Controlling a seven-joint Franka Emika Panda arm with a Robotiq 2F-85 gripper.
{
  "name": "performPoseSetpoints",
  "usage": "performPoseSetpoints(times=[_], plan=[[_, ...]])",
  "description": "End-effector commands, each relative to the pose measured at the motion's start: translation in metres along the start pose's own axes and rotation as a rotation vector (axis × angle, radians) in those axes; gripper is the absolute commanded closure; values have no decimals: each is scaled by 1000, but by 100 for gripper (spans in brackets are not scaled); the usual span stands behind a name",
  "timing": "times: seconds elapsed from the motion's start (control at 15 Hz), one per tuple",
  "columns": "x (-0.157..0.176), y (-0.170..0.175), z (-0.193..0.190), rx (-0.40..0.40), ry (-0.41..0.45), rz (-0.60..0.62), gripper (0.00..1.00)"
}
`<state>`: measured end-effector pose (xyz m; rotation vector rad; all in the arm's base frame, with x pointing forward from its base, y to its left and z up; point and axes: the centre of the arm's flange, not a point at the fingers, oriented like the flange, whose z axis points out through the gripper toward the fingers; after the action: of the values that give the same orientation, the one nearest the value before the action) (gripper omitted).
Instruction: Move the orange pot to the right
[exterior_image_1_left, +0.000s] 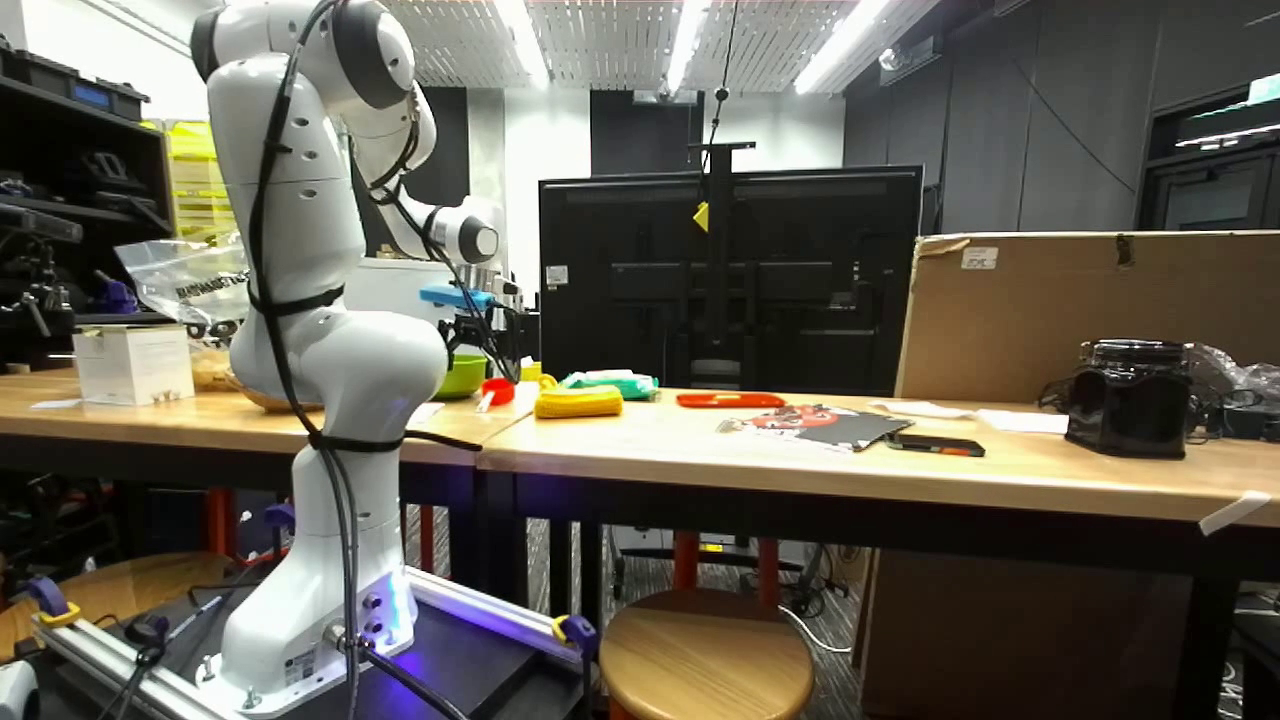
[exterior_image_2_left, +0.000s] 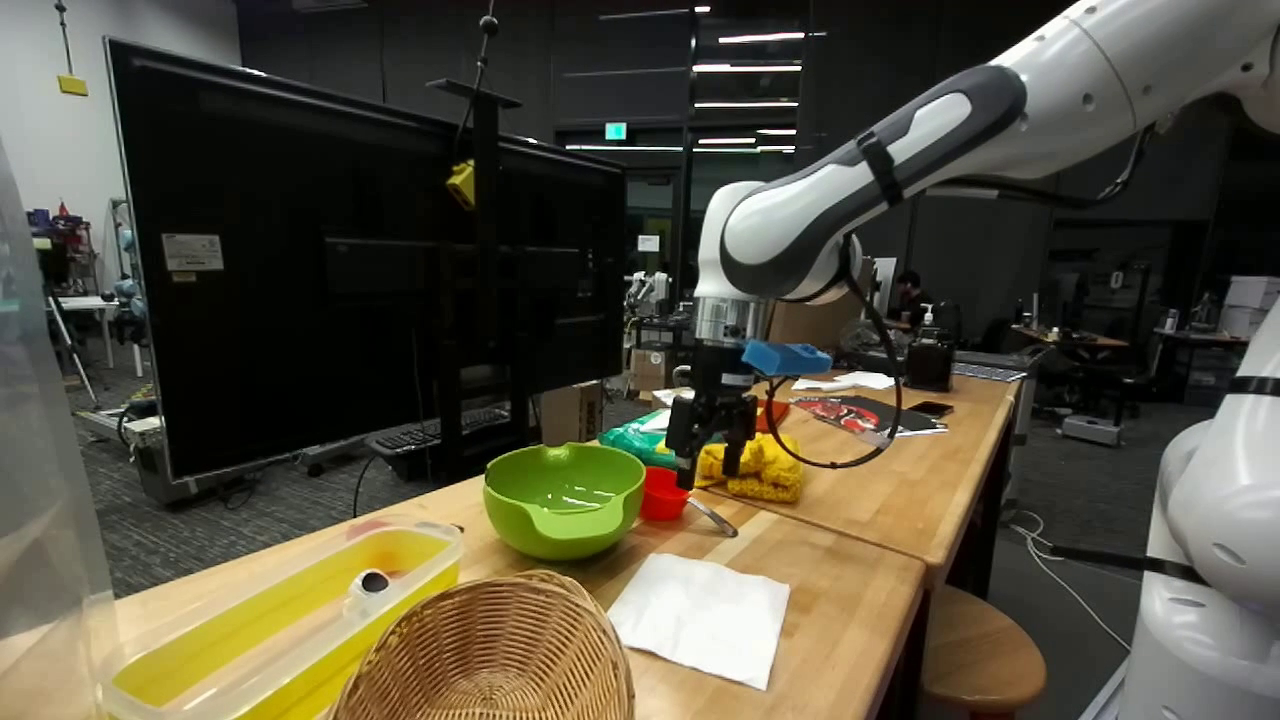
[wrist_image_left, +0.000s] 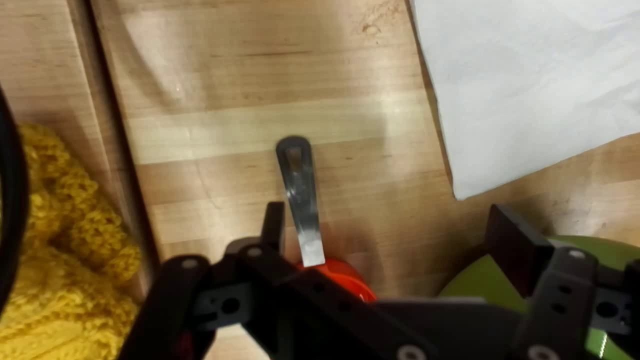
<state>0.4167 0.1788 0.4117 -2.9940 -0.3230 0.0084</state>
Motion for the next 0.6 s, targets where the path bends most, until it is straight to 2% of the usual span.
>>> performPoseSetpoints(times=[0.0,0.53], plan=[[-12,-2,4,-12,-17,-37,0],[-13,16,21,-137,-130,-110,0]])
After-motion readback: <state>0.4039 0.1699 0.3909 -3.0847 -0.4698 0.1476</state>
